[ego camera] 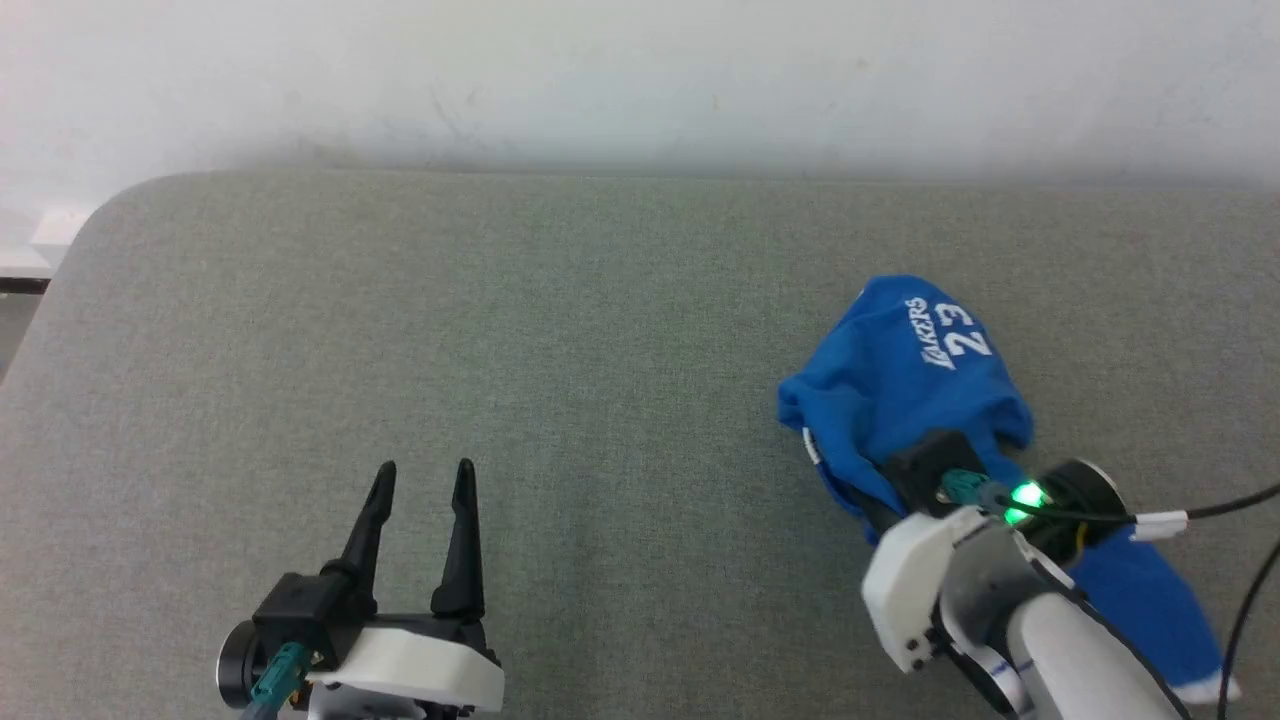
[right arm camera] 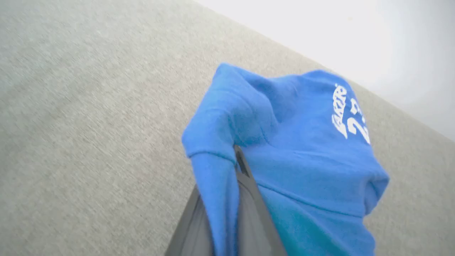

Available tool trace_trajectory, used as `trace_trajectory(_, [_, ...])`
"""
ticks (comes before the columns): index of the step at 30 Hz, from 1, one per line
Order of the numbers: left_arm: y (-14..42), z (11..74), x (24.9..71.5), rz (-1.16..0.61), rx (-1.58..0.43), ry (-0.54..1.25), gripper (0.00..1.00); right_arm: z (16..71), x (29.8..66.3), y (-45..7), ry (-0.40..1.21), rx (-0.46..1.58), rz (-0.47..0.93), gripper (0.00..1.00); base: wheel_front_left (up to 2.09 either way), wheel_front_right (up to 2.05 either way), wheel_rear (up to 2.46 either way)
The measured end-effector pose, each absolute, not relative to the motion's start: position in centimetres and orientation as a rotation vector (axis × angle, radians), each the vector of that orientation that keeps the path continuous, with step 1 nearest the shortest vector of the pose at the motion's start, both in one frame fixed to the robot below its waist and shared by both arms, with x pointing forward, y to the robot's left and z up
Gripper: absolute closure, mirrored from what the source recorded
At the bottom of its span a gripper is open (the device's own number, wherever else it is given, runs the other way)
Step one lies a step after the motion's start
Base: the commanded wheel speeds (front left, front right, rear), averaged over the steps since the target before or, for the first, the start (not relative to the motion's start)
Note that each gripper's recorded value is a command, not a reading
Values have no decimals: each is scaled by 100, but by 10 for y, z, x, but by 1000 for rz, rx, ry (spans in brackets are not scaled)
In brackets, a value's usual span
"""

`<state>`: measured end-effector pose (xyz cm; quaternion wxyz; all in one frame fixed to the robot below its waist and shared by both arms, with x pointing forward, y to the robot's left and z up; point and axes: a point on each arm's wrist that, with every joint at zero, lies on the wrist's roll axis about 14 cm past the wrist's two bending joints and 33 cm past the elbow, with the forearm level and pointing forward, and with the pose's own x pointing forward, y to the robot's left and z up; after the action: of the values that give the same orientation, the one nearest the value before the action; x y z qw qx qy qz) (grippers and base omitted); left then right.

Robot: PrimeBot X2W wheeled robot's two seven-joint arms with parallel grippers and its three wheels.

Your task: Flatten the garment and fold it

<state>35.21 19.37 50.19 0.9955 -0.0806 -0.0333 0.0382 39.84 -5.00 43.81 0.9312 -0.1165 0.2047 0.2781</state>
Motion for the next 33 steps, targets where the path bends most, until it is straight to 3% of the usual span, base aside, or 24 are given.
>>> trace_trajectory(8, [190, 510, 351, 62, -164, -91, 0, 543, 398, 29, 106, -60, 764, 100, 0, 0, 0])
trace_trajectory(11, [188, 510, 352, 57, -165, -91, 0, 543, 389, 40, 150, 23, 801, 100, 0, 0, 0])
trace_trajectory(14, [187, 508, 351, 55, -167, -85, 0, 507, 387, 19, 292, 37, 743, 100, 0, 0, 0])
trace_trajectory(15, [187, 506, 351, 55, -169, -80, 0, 490, 387, 6, 347, 18, 707, 71, 0, 0, 0])
trace_trajectory(16, [186, 505, 351, 55, -169, -75, 0, 472, 387, -12, 397, -3, 659, 71, 0, 0, 0])
trace_trajectory(17, [186, 503, 351, 54, -171, -70, 0, 453, 384, -28, 451, -46, 619, 11, 0, 0, 0])
trace_trajectory(18, [186, 502, 351, 54, -173, -67, 0, 436, 380, -43, 503, -81, 586, 0, 0, 0, 0])
trace_trajectory(21, [185, 500, 352, 52, -174, -58, 0, 409, 367, -68, 582, -93, 514, 0, 0, 0, 0])
trace_trajectory(25, [181, 498, 355, 39, -175, -54, 0, 421, 369, -67, 513, -3, 472, 0, 0, 0, 0])
trace_trajectory(33, [172, 505, 360, 6, -164, -75, 0, 525, 405, -118, 26, 43, 262, 0, 0, 0, 0])
